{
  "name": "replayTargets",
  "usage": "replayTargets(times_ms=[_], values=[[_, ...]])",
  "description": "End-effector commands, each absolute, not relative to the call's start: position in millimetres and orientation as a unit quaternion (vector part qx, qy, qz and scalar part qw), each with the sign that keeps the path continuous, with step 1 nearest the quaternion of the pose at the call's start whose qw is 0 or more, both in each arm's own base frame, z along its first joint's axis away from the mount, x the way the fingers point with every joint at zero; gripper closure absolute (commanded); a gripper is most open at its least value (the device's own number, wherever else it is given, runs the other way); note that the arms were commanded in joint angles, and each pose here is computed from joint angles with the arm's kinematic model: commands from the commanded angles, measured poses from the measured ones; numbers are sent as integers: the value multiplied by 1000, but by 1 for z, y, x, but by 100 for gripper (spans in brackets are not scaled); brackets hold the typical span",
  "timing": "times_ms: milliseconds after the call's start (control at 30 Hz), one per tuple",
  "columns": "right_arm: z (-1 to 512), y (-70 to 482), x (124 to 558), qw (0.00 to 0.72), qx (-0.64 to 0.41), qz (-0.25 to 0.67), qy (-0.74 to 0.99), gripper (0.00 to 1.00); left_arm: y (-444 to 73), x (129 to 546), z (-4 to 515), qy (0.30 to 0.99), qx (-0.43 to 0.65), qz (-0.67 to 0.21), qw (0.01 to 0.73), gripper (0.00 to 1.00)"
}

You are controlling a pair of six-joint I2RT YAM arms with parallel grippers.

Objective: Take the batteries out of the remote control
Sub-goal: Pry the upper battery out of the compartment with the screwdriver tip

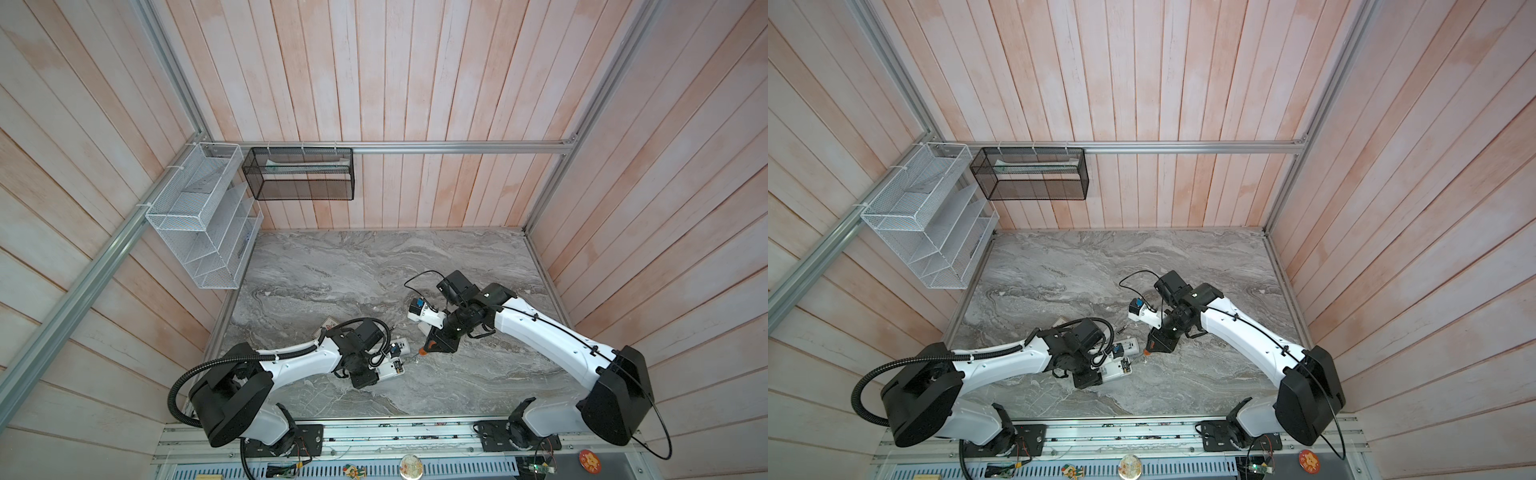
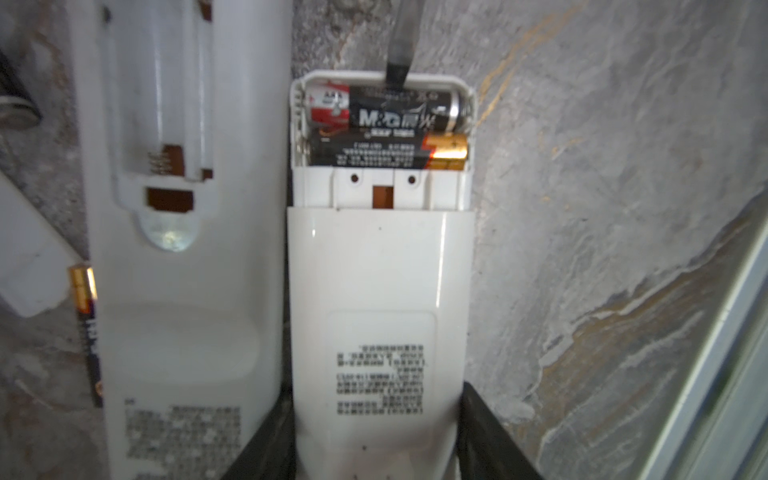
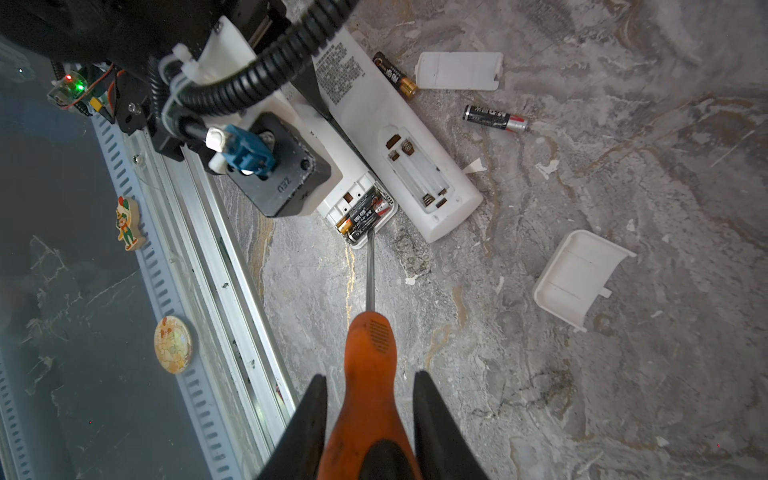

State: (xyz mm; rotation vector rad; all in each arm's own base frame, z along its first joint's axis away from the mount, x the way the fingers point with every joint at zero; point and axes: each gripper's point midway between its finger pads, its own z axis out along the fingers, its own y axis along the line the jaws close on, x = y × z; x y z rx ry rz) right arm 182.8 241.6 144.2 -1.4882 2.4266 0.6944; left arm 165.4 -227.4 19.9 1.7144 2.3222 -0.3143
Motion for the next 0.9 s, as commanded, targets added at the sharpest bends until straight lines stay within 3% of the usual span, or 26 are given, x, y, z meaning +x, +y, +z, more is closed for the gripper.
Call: replayTargets(times_ms=[0, 333, 867], values=[[130, 232, 183, 100, -522, 205, 822, 95, -225, 164, 17, 790, 591, -109, 122, 61], [119, 221, 182, 101, -542, 179, 815, 95, -222, 160, 19, 781, 602, -106, 126, 60], [156, 241, 180, 130, -506, 242, 818, 96, -226, 152, 16, 778, 609, -121, 101, 60]])
